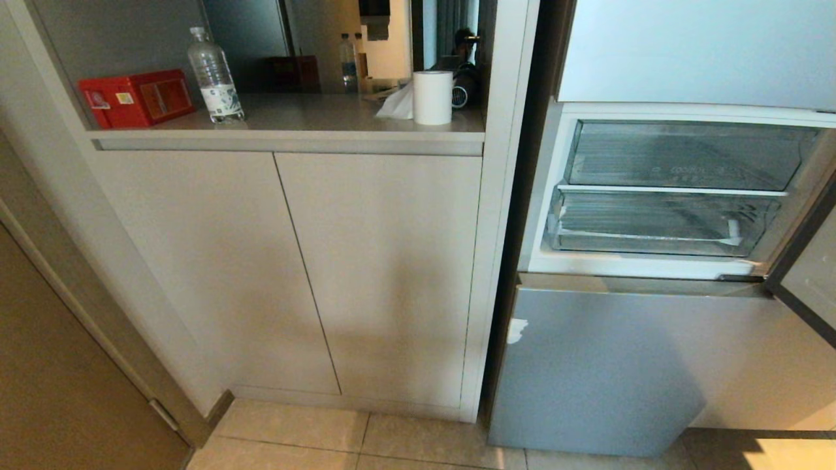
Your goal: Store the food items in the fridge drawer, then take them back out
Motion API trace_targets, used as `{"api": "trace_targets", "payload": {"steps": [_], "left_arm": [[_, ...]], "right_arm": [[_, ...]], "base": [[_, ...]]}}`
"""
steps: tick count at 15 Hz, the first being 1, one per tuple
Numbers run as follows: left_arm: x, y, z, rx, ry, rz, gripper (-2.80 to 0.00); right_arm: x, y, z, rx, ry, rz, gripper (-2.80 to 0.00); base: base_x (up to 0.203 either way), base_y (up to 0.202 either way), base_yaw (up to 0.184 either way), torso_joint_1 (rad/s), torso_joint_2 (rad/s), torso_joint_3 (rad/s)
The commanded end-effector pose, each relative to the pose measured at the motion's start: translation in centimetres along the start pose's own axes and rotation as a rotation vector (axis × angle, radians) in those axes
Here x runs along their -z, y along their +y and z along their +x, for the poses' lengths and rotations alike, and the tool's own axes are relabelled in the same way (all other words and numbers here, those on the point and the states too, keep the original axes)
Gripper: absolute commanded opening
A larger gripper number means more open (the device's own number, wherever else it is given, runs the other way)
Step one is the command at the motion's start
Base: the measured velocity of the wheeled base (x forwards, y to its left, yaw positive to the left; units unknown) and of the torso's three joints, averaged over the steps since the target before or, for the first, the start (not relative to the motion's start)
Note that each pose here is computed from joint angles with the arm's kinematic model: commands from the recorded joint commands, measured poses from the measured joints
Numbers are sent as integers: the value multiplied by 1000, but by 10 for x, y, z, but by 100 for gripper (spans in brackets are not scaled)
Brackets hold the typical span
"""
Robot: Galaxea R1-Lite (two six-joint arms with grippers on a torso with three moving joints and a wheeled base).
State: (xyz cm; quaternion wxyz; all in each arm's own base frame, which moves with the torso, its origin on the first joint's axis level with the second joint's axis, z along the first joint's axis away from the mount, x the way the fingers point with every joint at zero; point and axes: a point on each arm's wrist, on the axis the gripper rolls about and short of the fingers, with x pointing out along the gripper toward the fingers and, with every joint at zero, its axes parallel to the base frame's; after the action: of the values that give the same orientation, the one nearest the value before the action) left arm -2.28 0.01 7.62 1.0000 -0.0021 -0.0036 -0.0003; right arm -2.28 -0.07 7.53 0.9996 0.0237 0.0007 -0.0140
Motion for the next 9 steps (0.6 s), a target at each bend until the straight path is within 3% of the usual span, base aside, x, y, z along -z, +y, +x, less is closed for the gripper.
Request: {"api": "trace_targets", "payload": {"steps": [1, 9], "left_arm": [[0, 0, 0, -1, 4, 0, -280], [0, 0, 0, -1, 3, 0, -280]], "right_arm": [[0, 0, 0, 0, 1, 0, -280], [0, 0, 0, -2, 1, -1, -280]], "base": [[92, -1, -3, -8, -7, 3], [195, 0, -2, 5, 3, 4]]}}
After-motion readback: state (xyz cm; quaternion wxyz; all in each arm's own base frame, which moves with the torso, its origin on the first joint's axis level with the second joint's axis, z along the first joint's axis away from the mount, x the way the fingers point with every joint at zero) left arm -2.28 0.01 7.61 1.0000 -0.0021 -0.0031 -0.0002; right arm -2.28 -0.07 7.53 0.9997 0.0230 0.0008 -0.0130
